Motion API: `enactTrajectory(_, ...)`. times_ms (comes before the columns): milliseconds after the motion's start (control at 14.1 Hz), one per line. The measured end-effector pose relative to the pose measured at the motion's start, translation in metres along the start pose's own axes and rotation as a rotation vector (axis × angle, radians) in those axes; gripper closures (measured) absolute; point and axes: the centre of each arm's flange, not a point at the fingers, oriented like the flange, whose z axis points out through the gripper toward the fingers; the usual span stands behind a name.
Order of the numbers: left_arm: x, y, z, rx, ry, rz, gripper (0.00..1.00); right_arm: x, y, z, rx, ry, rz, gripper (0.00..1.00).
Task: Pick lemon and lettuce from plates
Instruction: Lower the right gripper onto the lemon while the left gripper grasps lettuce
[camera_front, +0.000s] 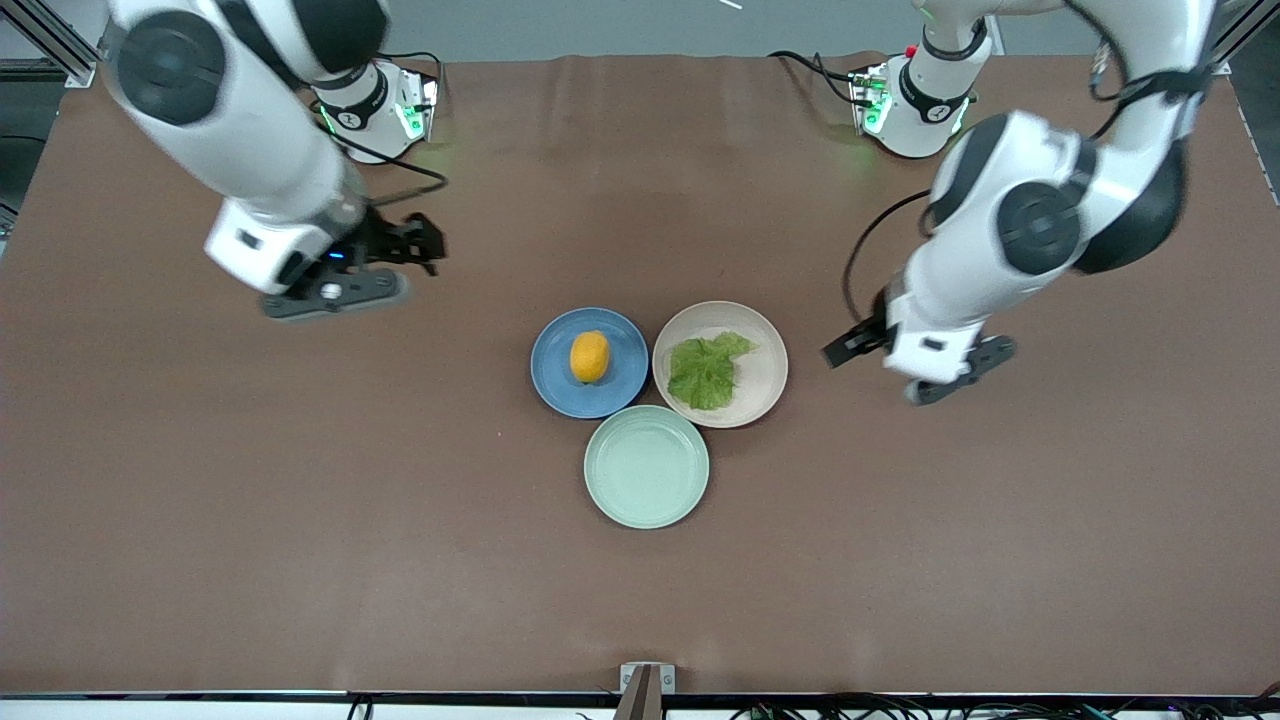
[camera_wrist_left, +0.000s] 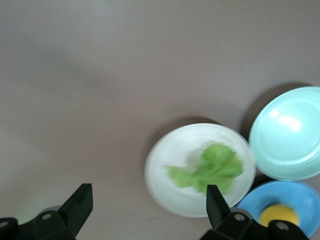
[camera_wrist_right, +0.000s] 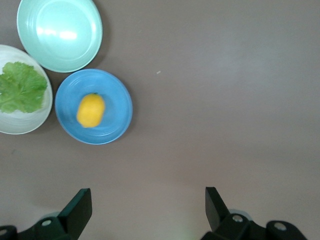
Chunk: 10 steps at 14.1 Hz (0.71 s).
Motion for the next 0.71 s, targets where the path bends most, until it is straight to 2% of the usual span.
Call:
enactTrajectory(213,-0.022,0.038,0.074,0.005,0.021,-0.158,0.02,0.007,-0.053,0.065,0.043,0.02,0.058,0.0)
enactTrajectory(426,-0.05,0.052,0.129,-0.037,0.021,-0.284,0.07,0.008,-0.088,0.141,0.063,0.061,0.085,0.0)
enactTrajectory(567,-0.069,0.051,0.152,-0.031,0.014,-0.333,0.19,0.012,-0.104,0.187,0.069,0.07,0.113,0.0)
enactTrajectory(638,-0.075,0.05,0.16,-0.02,0.01,-0.354,0.19,0.015,-0.111,0.207,0.072,0.074,0.12,0.0)
enactTrajectory(709,-0.08,0.05,0.168,-0.008,0.005,-0.372,0.23,0.019,-0.116,0.225,0.077,0.081,0.126,0.0)
